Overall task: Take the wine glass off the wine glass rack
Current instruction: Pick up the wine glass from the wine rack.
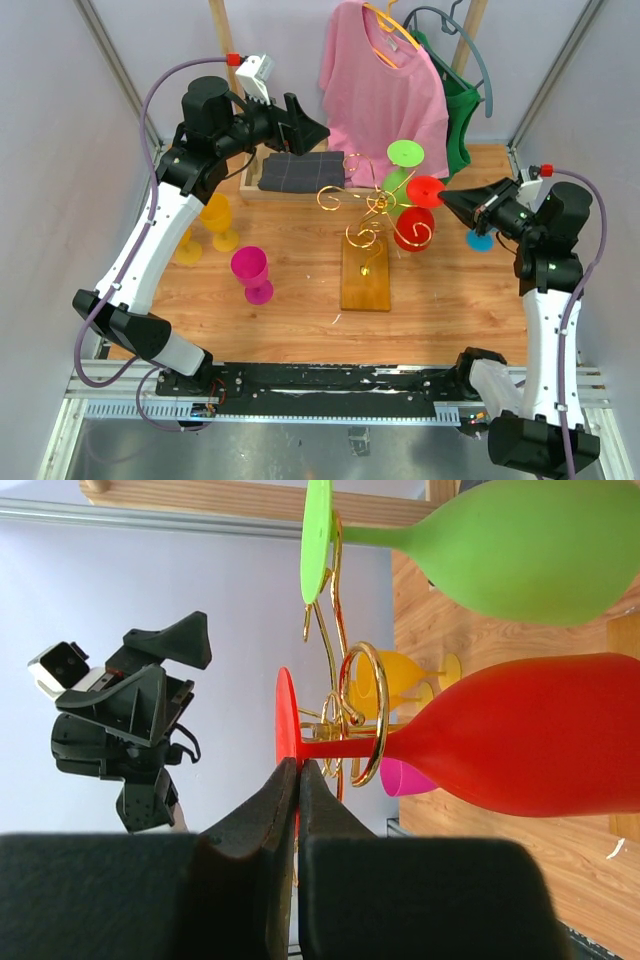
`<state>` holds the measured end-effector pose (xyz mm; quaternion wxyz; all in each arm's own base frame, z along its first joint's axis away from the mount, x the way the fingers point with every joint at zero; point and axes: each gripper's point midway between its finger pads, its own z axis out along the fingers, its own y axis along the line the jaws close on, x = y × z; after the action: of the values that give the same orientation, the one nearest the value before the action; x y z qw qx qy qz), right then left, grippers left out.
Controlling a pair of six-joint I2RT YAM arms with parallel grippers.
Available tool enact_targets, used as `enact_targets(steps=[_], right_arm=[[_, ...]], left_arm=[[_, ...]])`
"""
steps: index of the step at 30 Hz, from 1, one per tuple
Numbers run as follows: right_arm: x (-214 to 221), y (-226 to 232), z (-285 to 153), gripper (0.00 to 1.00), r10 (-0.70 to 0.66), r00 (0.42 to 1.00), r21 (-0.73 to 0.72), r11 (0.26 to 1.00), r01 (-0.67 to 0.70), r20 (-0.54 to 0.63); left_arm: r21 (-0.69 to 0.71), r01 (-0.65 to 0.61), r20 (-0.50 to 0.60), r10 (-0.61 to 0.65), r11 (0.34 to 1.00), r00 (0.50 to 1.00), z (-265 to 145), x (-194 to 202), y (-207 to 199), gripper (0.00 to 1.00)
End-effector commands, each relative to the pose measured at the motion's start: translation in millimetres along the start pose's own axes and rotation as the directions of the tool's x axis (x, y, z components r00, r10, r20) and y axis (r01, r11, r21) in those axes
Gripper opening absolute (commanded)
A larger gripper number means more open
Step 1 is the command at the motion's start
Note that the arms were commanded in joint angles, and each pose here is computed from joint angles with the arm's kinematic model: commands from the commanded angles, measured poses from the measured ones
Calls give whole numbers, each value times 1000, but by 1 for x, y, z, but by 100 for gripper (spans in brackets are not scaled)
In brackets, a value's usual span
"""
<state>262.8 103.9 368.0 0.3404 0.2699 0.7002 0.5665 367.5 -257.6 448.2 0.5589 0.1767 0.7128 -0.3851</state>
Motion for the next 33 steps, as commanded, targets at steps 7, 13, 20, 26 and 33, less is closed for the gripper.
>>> enact_targets(steps=[7,13,20,26,33], right_arm=[[-9,31,17,1,-76,997,-52,996,77,15],[-15,35,28,1,-86,996,-58,995,86,7],[-18,29,33,1,-85,996,-42,995,85,22],[-24,23,36,1,-82,996,-24,996,83,46],[-32,19,39,1,-88,993,-3,996,88,76]], left_arm=[[28,-21,29,20,999,999,-1,-8,-9,99],[26,-27,32,26,999,999,-1,-9,-9,99],[27,-24,28,23,999,999,0,-8,-9,99],[30,-23,26,22,999,999,1,-8,-9,99],[26,-29,28,29,999,999,-1,-9,-9,99]])
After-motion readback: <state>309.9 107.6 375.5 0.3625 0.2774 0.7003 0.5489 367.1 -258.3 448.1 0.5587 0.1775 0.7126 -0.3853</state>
